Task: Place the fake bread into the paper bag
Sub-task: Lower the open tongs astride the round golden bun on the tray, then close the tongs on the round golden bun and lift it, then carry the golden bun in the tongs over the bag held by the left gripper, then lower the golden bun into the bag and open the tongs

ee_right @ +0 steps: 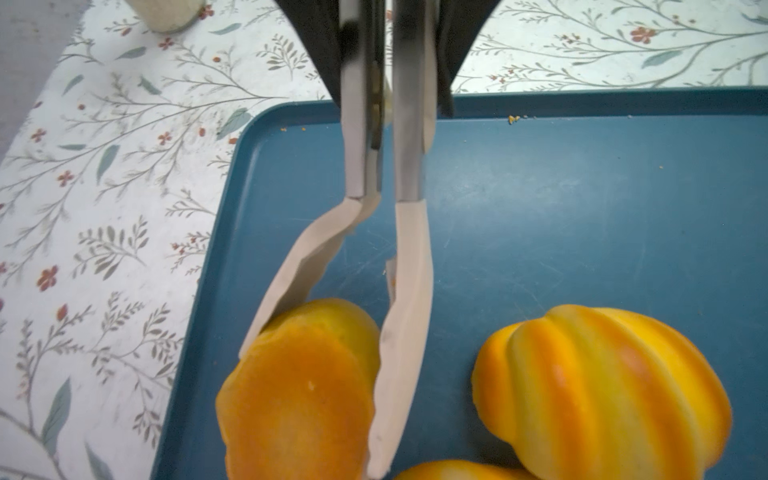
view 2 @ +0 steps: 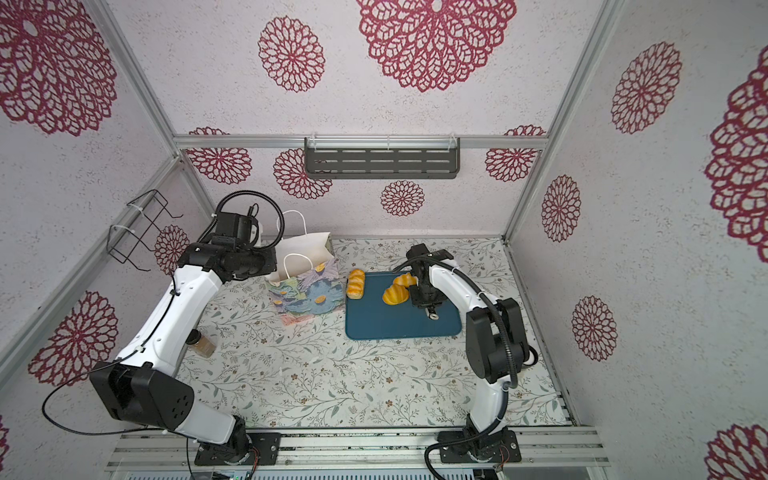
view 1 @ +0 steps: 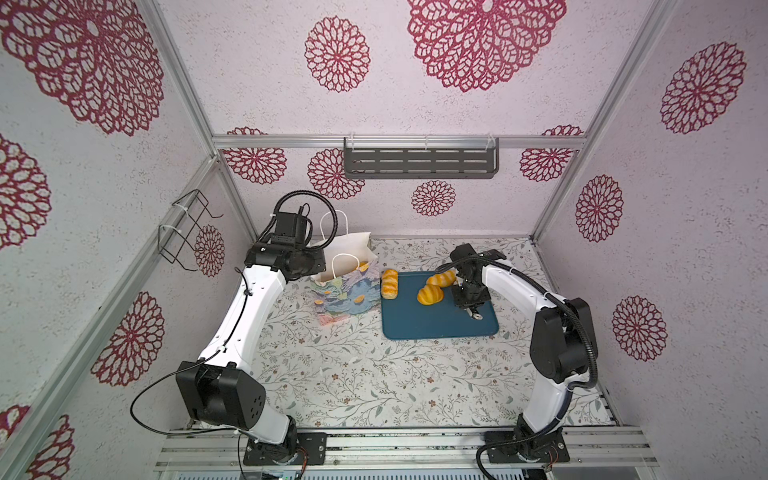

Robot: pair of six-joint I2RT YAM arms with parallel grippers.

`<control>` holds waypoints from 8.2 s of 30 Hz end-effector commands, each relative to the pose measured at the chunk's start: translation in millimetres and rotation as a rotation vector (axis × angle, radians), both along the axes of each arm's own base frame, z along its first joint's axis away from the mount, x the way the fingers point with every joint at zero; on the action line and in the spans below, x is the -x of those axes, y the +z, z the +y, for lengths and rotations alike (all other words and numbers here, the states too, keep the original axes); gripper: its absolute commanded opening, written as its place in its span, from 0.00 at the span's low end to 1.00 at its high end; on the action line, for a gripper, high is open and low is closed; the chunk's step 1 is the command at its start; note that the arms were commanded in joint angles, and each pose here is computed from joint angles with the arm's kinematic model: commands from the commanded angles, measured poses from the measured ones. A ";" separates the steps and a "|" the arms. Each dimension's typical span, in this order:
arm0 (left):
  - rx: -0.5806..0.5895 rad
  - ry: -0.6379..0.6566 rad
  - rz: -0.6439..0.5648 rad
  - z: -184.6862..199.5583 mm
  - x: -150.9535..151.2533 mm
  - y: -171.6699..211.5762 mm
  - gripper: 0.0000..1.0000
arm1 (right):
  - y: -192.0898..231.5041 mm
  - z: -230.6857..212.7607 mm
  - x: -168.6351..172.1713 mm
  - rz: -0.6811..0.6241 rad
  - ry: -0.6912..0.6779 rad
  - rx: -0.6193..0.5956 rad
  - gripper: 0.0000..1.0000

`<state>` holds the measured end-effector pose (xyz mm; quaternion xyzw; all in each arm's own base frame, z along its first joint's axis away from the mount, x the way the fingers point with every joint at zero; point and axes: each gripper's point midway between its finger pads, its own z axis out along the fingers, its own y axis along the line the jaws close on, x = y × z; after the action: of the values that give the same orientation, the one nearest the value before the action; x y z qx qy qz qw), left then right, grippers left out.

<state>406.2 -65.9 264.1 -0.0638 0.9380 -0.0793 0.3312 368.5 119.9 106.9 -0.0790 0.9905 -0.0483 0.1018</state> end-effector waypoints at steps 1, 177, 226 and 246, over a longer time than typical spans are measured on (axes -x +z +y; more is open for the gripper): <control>-0.019 -0.024 0.056 -4.0 5.1 -16.5 0.00 | 14.5 1.8 -10.8 -0.041 -0.009 -0.029 0.26; -0.079 -0.002 -0.021 4.6 6.6 -1.9 0.00 | 269.2 268.7 68.1 -0.613 0.445 -0.820 0.00; -0.093 0.001 -0.041 5.1 9.7 4.1 0.00 | 234.7 306.3 68.2 -0.462 0.457 -0.775 0.32; -0.075 -0.007 -0.042 1.0 8.9 3.0 0.00 | 273.6 275.9 71.9 -0.573 0.436 -0.754 0.40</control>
<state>401.5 -61.8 266.8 -0.0537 0.9329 -0.0466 0.3531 302.4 412.4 318.7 -0.2330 0.8653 0.2907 0.3354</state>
